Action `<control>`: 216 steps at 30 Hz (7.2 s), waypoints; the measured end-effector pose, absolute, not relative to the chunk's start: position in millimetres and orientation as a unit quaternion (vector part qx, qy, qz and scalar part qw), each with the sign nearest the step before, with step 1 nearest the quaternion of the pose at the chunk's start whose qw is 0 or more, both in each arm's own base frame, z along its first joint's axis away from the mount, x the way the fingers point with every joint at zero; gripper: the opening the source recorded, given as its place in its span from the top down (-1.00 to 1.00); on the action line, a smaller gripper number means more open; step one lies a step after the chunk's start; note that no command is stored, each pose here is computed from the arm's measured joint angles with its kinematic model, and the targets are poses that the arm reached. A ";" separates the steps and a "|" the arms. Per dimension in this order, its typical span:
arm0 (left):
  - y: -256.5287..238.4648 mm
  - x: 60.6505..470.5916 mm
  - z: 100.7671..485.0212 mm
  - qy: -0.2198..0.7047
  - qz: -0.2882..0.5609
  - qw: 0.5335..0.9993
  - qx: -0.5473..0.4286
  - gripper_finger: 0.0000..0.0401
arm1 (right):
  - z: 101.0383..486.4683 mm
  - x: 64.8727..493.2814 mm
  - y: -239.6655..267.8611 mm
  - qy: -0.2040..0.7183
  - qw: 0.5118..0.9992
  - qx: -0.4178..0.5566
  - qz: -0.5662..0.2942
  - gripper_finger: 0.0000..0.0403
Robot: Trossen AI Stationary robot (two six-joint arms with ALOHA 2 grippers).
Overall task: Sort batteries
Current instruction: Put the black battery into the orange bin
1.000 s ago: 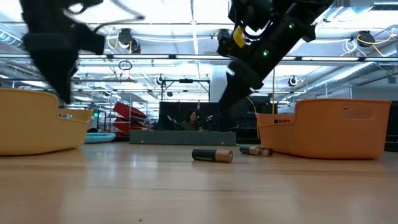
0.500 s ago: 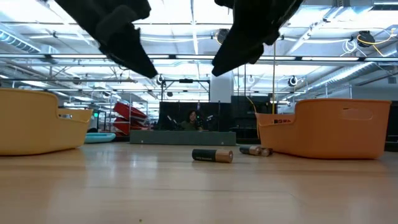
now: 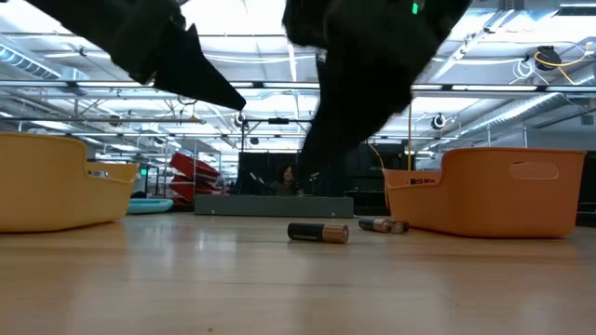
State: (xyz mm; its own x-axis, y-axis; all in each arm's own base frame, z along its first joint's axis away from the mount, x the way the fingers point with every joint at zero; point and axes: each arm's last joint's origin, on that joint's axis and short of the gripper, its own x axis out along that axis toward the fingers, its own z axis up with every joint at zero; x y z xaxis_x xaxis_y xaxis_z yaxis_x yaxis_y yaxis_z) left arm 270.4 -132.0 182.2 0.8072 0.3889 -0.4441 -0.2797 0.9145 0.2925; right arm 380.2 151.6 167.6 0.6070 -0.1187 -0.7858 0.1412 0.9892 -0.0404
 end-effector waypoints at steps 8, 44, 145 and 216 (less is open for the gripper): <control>-140.6 275.1 152.4 0.233 0.179 0.944 0.147 0.10 | 143.9 391.4 135.9 0.493 0.865 0.016 -0.093 0.08; -139.7 271.6 145.3 0.230 0.186 0.947 0.122 0.10 | 238.4 310.3 92.9 0.518 0.789 -0.100 -0.315 0.89; -139.0 267.4 140.4 0.251 0.190 0.942 0.117 0.10 | 216.8 367.6 51.2 0.645 0.754 0.003 -0.125 0.03; -134.0 269.4 138.4 0.265 0.184 0.942 0.095 0.10 | 202.6 360.0 100.7 0.634 0.771 -0.057 0.001 0.21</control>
State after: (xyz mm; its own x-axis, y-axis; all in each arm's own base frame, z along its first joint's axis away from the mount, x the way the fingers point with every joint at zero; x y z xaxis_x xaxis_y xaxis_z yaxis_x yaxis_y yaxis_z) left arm 269.4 -134.0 138.4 0.7918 0.3967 -0.4645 -0.2961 0.9144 0.2762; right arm 360.0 100.7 202.6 0.1966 -0.0696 -0.9780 -0.0741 0.9936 -0.0856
